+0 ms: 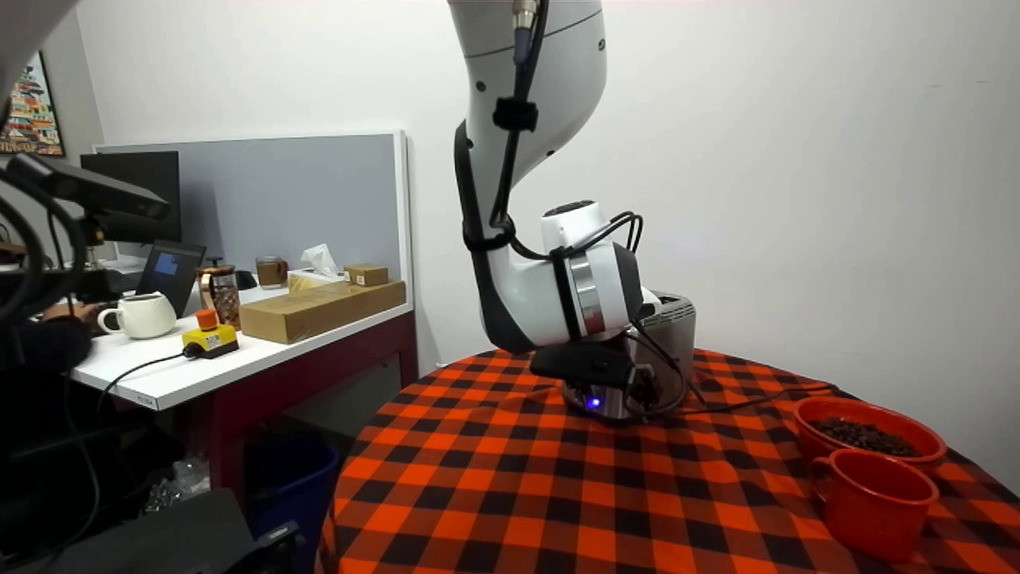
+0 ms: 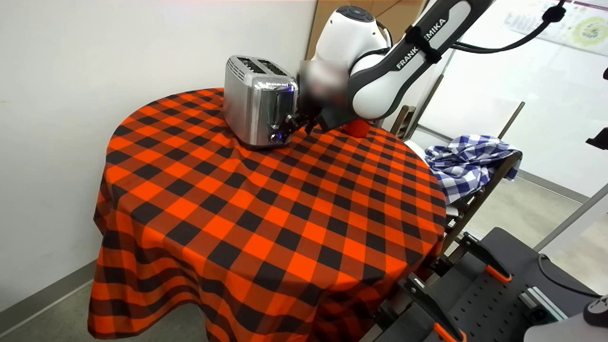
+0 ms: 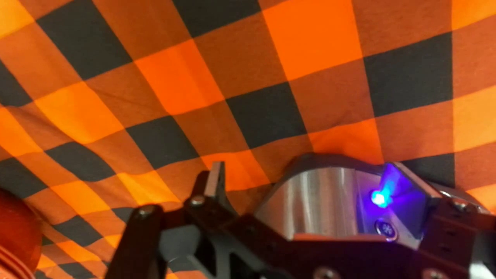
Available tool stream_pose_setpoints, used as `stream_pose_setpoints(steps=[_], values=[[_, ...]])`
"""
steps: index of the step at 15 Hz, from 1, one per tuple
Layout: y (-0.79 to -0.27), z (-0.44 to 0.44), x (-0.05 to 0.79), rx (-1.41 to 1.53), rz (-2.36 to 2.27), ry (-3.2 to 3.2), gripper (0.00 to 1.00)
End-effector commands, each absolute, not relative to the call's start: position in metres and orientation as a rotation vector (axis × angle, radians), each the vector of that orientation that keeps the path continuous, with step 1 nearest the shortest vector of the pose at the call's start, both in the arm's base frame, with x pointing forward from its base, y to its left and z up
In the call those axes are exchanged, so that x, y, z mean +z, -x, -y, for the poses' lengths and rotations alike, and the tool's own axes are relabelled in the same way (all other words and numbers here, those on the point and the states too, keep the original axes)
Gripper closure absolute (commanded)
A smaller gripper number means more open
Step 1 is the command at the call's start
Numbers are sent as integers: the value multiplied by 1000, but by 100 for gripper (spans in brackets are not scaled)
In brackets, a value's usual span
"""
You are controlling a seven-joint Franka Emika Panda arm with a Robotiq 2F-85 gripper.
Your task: Press the button on the toaster
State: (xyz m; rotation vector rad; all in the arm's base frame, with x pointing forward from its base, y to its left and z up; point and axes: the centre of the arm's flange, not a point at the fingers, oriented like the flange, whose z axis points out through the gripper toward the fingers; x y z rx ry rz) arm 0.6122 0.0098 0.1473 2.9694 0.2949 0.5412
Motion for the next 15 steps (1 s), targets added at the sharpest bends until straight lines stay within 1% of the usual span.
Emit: stream_pose_setpoints(steps=[1, 8, 11, 15], values=[[-623, -10, 146, 572, -319, -2929, 0], [-619, -14, 151, 523, -370, -2956, 0], [-609, -16, 162, 420, -366, -3043, 0], [-583, -20, 178, 265, -371, -3138, 0]])
